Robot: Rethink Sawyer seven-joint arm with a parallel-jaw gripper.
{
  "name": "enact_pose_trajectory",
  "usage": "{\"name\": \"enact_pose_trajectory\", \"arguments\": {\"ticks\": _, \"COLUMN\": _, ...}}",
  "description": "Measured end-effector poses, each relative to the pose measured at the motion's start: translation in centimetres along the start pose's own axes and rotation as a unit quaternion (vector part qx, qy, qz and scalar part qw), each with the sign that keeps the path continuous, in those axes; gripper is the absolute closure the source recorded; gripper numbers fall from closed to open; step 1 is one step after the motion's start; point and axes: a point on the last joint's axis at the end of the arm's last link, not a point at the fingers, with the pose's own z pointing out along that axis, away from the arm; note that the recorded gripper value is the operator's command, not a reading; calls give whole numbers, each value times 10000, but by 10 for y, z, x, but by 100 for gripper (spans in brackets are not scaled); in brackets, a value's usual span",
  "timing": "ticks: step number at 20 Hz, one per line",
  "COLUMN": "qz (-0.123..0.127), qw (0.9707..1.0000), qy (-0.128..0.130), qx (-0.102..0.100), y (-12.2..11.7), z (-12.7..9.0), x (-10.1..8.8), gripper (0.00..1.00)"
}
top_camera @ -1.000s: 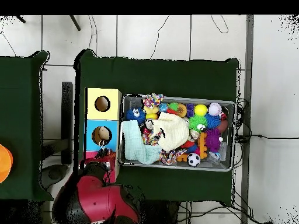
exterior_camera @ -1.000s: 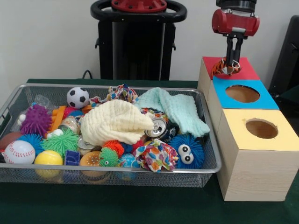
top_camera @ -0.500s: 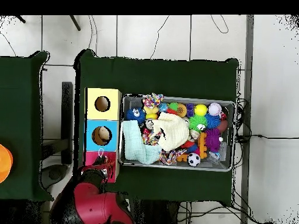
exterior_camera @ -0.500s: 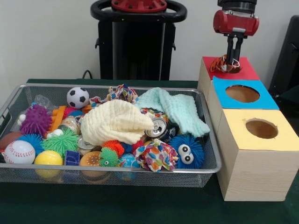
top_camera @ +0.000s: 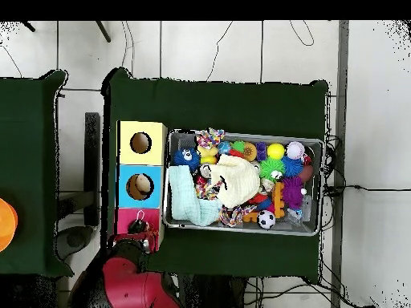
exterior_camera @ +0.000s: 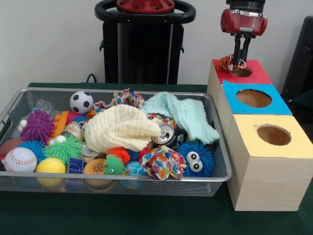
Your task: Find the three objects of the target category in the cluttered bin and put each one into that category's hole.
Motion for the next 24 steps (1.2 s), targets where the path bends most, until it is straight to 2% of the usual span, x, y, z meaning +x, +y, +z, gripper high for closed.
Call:
{"name": "enact_pose_trajectory", "arguments": {"ticks": 8, "qz": 123, "qw": 9999, "qy": -2, "qx": -7, "y": 4, "z": -2, "x": -2, "gripper": 100}}
{"name": "enact_pose_trajectory", "arguments": {"ticks": 18, "qz": 233, "qw": 9997, "qy": -68, "qx": -70, "y": 28, "z": -11, "x": -5, "gripper": 100}}
{"name": "enact_pose_trajectory", "arguments": {"ticks": 24, "qz": 282, "qw": 9995, "qy": -119, "qx": -68, "y": 31, "z": -16, "x": -8, "gripper": 100}}
